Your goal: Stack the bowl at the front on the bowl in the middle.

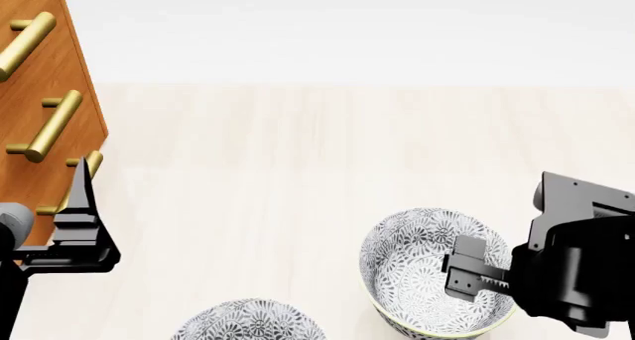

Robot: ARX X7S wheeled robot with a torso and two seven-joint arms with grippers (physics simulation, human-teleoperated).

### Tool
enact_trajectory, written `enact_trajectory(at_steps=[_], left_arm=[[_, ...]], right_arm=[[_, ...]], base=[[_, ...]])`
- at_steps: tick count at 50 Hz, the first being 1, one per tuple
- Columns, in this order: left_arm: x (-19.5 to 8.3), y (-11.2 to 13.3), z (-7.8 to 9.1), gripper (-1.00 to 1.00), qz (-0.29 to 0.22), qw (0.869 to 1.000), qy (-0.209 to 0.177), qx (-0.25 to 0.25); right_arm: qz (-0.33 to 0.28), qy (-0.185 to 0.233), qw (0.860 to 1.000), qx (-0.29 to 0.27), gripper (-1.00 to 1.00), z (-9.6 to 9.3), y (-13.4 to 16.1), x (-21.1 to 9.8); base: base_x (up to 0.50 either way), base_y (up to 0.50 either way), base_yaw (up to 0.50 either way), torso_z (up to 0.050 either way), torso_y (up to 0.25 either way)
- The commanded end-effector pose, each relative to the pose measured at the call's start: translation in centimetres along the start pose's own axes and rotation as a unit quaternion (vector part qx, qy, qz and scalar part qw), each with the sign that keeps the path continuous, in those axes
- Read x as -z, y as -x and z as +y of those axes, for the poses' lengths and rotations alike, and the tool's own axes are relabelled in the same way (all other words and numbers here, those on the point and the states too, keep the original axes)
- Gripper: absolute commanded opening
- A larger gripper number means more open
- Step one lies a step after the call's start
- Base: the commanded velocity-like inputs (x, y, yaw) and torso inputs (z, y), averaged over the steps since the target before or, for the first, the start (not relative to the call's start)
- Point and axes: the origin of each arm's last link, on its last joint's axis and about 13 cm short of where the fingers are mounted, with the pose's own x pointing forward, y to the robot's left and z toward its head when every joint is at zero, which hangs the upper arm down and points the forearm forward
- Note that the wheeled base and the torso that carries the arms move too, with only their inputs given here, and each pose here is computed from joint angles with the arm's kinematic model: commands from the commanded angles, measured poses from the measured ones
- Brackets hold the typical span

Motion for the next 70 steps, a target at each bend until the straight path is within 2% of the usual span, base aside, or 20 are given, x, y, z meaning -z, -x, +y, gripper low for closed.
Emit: enact_trajectory(at_steps=[1,6,7,27,37,48,52,59,70], left_arm=[[0.0,0.0,0.1,1.00,0.001,1.000,0.000,-0.001],[0.1,0.0,0.1,1.00,0.002,1.000,0.000,-0.001],[0.1,0.0,0.1,1.00,0.002,1.000,0.000,-0.001],[0.1,0.0,0.1,1.00,0.003,1.000,0.000,-0.001],[0.1,-0.1,0.1,1.00,0.004,1.000,0.000,0.000],[0.0,-0.2,0.1,1.00,0.003,1.000,0.000,0.000],[0.0,-0.2,0.2,1.00,0.003,1.000,0.001,0.000],[-0.2,-0.2,0.2,1.00,0.002,1.000,0.003,0.000],[-0.2,-0.2,0.3,1.00,0.003,1.000,0.004,-0.001]], right_arm=[[0.003,0.004,1.000,0.005,1.00,0.0,-0.7,0.3],[0.000,0.011,1.000,0.008,1.00,0.0,-0.8,0.4],[-0.001,0.012,1.000,0.010,-1.00,-0.1,-0.9,0.5],[-0.006,0.012,1.000,0.006,-1.00,0.0,-0.7,0.5],[-0.046,0.010,0.999,-0.013,-1.00,0.7,3.9,-1.0],[-0.074,0.013,0.997,-0.036,-1.00,1.1,7.1,-1.4],[-0.085,0.012,0.994,-0.061,-1.00,1.2,8.5,-1.4],[-0.101,0.011,0.986,-0.136,-1.00,1.5,11.5,-0.4],[-0.117,0.030,0.978,-0.171,-1.00,2.1,14.1,1.0]], base=[[0.00,0.00,0.00,0.000,0.000],[0.00,0.00,0.00,0.000,0.000],[0.00,0.00,0.00,0.000,0.000],[0.00,0.00,0.00,0.000,0.000],[0.00,0.00,0.00,0.000,0.000],[0.00,0.00,0.00,0.000,0.000],[0.00,0.00,0.00,0.000,0.000],[0.00,0.00,0.00,0.000,0.000],[0.00,0.00,0.00,0.000,0.000]])
